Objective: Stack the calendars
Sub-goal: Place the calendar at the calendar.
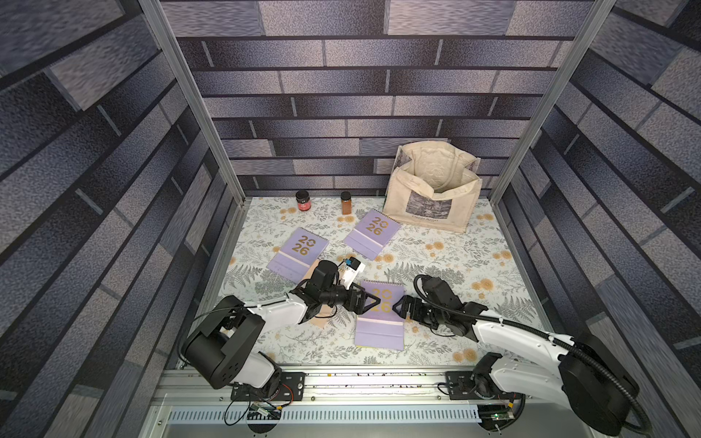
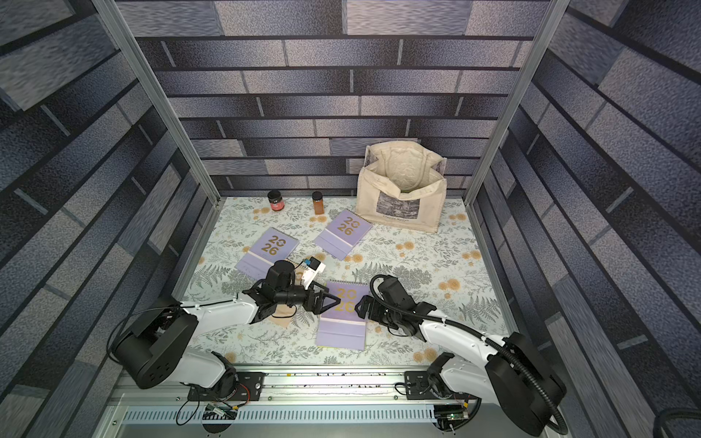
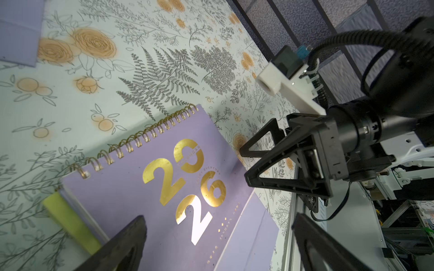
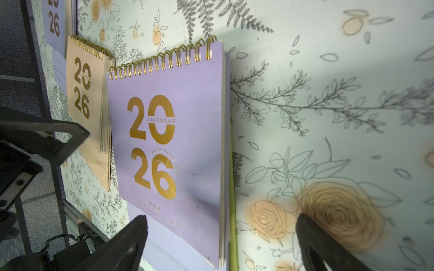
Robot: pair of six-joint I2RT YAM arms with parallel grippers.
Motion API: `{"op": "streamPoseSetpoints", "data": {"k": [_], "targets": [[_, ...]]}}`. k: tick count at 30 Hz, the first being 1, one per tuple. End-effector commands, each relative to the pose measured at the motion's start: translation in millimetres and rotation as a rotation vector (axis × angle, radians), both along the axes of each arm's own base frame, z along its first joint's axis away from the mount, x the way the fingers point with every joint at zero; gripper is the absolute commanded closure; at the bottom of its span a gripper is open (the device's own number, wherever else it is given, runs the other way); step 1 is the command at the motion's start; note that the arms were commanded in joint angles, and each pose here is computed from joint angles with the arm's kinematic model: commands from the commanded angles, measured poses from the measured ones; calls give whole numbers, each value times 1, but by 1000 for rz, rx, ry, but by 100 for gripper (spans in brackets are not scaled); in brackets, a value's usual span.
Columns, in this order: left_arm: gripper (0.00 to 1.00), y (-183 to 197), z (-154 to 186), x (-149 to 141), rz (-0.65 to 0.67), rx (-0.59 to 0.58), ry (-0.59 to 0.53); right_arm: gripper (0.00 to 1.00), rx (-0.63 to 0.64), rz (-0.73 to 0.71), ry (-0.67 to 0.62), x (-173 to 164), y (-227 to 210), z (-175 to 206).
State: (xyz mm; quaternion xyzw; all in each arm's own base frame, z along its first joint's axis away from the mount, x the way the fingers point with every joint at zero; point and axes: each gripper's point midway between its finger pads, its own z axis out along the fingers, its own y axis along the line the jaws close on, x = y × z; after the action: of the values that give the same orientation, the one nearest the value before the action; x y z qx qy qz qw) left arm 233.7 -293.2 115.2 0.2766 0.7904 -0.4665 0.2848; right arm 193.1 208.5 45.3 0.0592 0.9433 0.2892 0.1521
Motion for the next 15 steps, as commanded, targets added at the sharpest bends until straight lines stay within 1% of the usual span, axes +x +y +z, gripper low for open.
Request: {"op": "streamPoseSetpoints", "data": {"k": [1,6,8,12,15], "targets": [[0,14,11,5,49,58,-77,0,-81,36,10,2,-3,1],[0,38,0,-2,127,79,-101,0,-35,43,13,16,10,7],[0,43,-5,-4,141,90,-104,0,-40,63,14,19,13,8],[0,42,-17,-11,133,116,-66,0,-66,85,21,29,18,10],[0,39,-26,-14,140,124,-65,0,-81,85,25,37,20,10]]}}
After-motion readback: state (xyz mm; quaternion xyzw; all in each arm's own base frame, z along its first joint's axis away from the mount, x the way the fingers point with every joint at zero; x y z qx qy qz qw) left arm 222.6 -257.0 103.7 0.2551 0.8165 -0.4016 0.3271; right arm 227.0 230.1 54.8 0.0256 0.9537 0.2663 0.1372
